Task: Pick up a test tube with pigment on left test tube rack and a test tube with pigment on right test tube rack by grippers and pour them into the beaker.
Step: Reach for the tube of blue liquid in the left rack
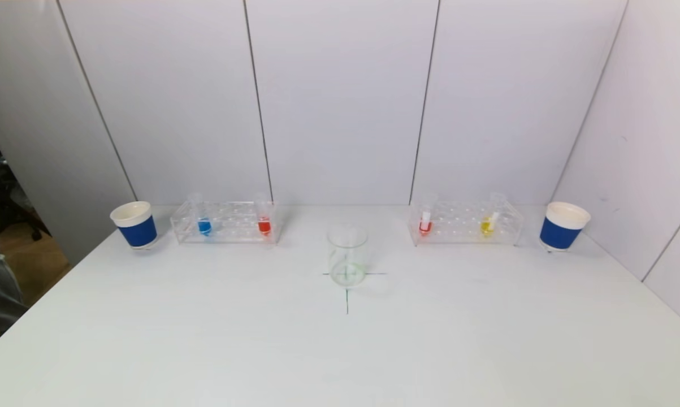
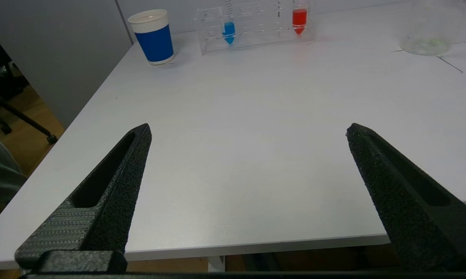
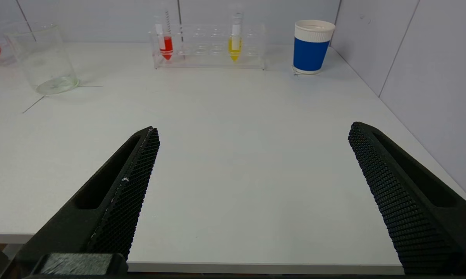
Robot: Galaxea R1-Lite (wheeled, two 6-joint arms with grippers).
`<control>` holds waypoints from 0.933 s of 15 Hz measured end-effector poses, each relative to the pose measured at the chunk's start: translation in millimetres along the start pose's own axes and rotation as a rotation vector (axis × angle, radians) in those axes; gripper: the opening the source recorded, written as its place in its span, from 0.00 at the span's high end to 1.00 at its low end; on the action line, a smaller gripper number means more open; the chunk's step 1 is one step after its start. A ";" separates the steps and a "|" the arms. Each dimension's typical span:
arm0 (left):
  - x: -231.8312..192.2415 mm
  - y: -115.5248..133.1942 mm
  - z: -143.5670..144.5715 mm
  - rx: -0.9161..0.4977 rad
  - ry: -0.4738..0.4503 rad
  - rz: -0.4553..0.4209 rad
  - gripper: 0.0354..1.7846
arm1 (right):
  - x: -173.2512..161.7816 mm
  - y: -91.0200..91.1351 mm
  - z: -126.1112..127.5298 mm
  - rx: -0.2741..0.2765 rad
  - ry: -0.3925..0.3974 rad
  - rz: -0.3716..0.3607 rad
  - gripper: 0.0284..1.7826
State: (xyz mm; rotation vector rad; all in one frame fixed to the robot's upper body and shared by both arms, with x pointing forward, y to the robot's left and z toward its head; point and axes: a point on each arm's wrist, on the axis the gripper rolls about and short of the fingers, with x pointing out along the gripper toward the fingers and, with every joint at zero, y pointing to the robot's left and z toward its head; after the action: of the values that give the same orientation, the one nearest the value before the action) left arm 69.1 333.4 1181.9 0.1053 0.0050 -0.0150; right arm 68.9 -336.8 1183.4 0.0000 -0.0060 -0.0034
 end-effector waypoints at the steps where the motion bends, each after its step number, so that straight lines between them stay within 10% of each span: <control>1: 0.0 0.0 0.0 0.000 0.000 -0.001 0.01 | 0.0 0.0 0.0 0.000 0.000 0.000 0.00; 14: 0.0 0.0 0.0 0.000 0.000 -0.001 0.01 | 0.0 0.0 0.1 0.000 0.000 0.000 0.00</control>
State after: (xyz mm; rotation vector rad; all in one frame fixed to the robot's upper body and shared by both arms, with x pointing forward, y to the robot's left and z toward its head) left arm 69.1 333.4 1181.9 0.1057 0.0049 -0.0156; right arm 68.9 -336.8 1183.5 0.0000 -0.0064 -0.0034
